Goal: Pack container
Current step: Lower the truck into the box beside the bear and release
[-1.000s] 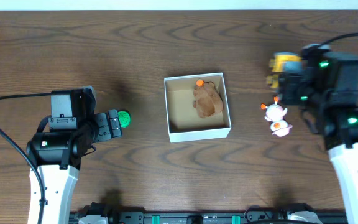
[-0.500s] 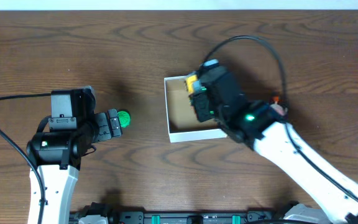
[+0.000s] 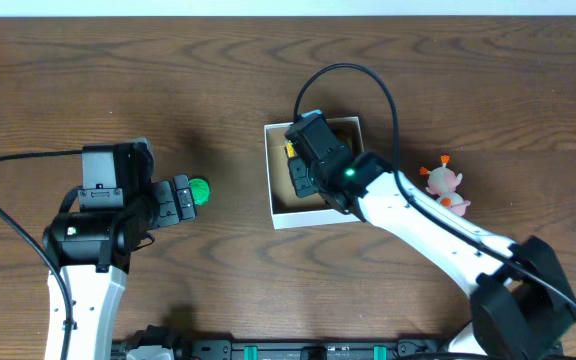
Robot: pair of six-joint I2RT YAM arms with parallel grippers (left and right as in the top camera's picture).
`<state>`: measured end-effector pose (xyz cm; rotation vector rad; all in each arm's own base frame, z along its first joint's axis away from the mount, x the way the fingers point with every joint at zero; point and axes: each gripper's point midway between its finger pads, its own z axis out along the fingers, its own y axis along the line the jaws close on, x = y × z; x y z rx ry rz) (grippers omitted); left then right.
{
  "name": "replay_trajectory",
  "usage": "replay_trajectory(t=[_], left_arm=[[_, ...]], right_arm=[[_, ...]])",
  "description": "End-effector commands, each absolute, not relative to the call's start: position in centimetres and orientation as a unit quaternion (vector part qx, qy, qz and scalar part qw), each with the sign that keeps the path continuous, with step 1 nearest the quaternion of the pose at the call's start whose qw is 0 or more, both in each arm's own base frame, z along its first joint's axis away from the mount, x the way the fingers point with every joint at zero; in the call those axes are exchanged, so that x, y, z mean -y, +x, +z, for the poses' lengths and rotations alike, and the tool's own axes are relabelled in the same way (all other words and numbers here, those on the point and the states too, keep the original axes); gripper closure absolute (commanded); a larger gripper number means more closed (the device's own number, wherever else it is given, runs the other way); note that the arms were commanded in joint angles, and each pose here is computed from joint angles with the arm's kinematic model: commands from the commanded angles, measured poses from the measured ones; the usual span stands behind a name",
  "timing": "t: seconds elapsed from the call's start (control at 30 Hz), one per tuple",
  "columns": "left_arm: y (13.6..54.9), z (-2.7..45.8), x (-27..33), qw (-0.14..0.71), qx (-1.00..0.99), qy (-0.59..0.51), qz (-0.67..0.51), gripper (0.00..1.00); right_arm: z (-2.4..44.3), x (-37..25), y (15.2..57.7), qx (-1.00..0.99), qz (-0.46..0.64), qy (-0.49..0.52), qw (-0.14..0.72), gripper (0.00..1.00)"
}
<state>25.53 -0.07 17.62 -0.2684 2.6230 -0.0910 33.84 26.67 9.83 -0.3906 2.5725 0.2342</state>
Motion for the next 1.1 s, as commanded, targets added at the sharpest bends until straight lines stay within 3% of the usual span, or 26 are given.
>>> replay_trajectory(t=[0.0,0.17,0.23,0.3,0.43,0.53,0.63,0.8,1.07], left_arm=[[25.8,18.1,0.0,0.254,-0.961,-0.103,-0.036,0.02],[25.8,18.1,0.0,0.254,-0.961,-0.103,-0.036,0.02],[25.8,18.1,0.0,0.254,-0.961,-0.103,-0.036,0.02],[25.7,18.1,0.0,0.254,-0.961,-0.103,-0.036,0.02],[25.6,18.0,0.0,0.251,-0.962,-0.103,-0.035,0.02],[25.6,18.0,0.0,0.251,-0.962,-0.103,-0.035,0.02],[25.6,18.0,0.0,0.251,-0.962,-0.103,-0.036,0.02],[25.6,18.0,0.0,0.251,-0.962,-0.103,-0.035,0.02],[25.6,18.0,0.0,0.251,-0.962,-0.103,-0.035,0.02]], right_arm=[[8.4,-27.8,33.8,-0.954,0.1,-0.14,0.244,0.99],[6.8,-28.2,34.4,-0.956,0.098,-0.137,0.24,0.94],[7.0,-28.4,34.8,-0.954,0.102,-0.134,0.248,0.84],[7.3,-28.6,35.3,-0.951,0.108,-0.132,0.258,0.62],[7.8,-28.6,36.1,-0.948,0.114,-0.127,0.27,0.55],[8.2,-28.6,36.4,-0.946,0.114,-0.132,0.275,0.22],[9.1,-28.6,36.5,-0.942,0.111,-0.146,0.28,0.01],[11.8,-28.6,36.5,-0.928,0.114,-0.177,0.308,0.01],[23.5,-24.0,37.0,-0.883,0.109,-0.14,0.434,0.01]])
